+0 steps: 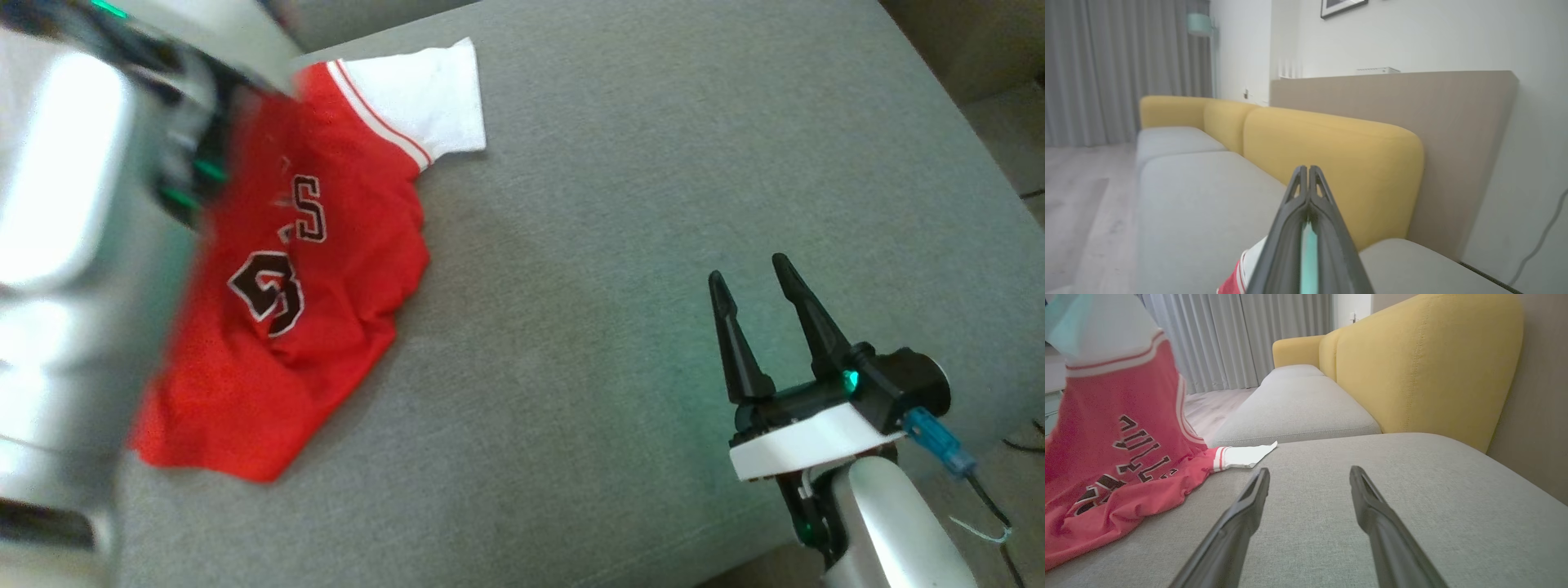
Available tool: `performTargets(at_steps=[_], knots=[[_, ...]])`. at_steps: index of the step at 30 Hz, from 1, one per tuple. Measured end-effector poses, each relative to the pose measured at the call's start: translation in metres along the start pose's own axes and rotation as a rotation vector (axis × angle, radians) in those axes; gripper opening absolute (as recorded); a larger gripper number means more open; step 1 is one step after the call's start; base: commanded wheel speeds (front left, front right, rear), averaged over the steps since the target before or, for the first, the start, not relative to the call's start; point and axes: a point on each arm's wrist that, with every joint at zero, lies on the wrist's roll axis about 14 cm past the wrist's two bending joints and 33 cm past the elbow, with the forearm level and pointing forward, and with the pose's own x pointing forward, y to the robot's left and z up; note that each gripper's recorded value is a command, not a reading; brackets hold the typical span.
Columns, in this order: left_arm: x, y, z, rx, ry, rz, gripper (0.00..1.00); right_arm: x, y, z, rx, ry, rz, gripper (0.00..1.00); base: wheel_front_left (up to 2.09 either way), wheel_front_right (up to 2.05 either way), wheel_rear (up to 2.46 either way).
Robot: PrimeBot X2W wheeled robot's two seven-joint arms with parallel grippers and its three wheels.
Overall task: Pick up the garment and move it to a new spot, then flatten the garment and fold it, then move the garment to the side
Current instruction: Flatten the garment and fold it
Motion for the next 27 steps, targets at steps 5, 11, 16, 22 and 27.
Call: performTargets(at_steps=[5, 11, 16, 22, 27], knots=[[-0.019, -0.088, -0.048, -0.127, 0.103, -0.179, 0.0, 0.006, 0.008, -0.001, 0.006, -0.001, 0.025, 1.0, 0.0, 0.0, 0.0], [-0.055, -0.179, -0.123, -0.217, 0.295, -0.347, 0.0, 0.007, 0.009, -0.001, 0.008, -0.001, 0.025, 1.0, 0.0, 0.0, 0.0], [-0.088, -0.217, -0.183, -0.262, 0.454, -0.402, 0.0, 0.001, 0.001, 0.0, 0.005, 0.001, -0.004, 1.0, 0.0, 0.0, 0.0], [-0.105, -0.242, -0.209, -0.275, 0.523, -0.472, 0.0, -0.004, -0.01, -0.001, -0.001, 0.007, -0.038, 1.0, 0.0, 0.0, 0.0], [-0.125, -0.271, -0.215, -0.325, 0.557, -0.56, 0.0, -0.006, -0.013, -0.003, -0.001, 0.012, -0.051, 1.0, 0.0, 0.0, 0.0]])
